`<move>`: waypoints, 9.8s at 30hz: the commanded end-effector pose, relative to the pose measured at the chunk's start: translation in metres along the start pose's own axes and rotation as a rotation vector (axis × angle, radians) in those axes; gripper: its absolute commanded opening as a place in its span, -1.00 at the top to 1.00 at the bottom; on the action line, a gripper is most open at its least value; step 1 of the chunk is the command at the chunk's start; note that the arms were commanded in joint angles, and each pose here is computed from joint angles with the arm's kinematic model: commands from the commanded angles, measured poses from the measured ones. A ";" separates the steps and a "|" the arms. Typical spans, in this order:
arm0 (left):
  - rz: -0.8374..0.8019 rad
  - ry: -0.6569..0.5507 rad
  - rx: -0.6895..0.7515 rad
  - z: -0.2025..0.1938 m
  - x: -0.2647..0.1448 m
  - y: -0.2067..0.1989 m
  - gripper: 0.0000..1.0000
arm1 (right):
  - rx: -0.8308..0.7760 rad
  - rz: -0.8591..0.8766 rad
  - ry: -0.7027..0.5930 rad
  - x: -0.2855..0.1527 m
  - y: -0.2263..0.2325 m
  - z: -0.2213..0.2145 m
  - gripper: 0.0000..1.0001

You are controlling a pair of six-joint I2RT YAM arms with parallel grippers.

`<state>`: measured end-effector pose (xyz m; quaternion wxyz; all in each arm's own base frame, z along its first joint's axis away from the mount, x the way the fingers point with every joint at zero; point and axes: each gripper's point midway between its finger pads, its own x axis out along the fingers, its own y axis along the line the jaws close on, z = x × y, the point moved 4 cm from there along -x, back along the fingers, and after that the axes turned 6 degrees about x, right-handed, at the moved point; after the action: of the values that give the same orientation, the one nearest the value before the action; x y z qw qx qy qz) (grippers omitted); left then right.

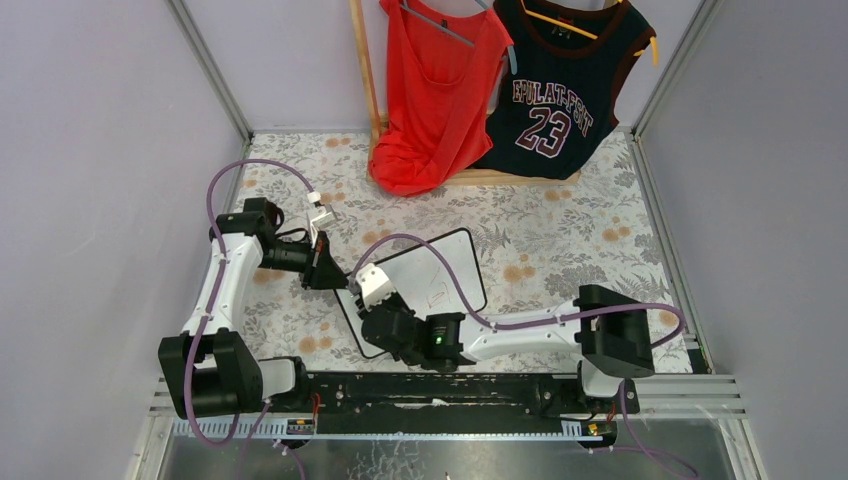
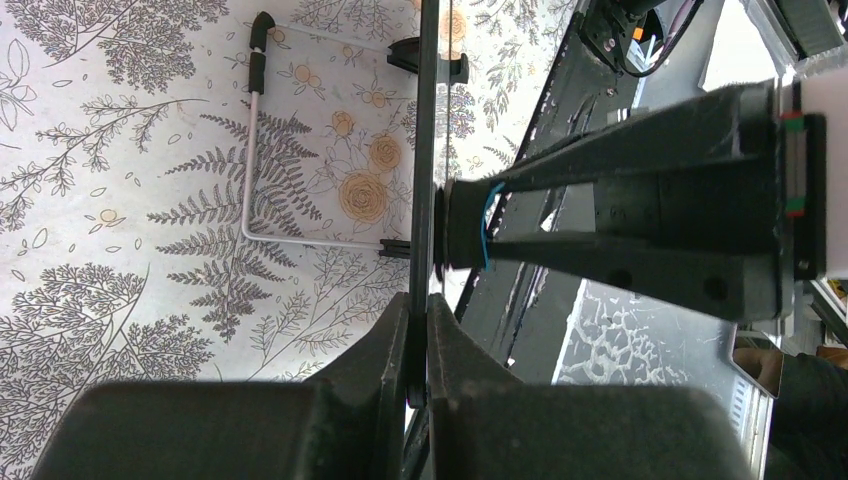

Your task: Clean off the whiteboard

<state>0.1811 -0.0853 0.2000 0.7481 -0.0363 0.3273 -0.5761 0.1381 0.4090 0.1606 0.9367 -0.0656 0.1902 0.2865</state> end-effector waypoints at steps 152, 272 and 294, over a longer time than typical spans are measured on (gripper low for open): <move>-0.056 0.009 0.078 0.001 -0.001 -0.007 1.00 | 0.092 -0.302 -0.074 -0.029 -0.107 -0.019 1.00; -0.076 0.011 0.093 0.001 -0.001 -0.010 1.00 | 0.145 -0.356 -0.098 -0.044 -0.147 -0.033 1.00; -0.075 0.010 0.099 0.001 -0.001 -0.011 1.00 | 0.109 -0.205 -0.118 -0.022 -0.136 0.010 1.00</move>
<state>0.1763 -0.0844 0.2026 0.7328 -0.0199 0.3119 -0.6045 0.1746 0.2948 0.1400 0.9586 -0.0770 0.1815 0.2054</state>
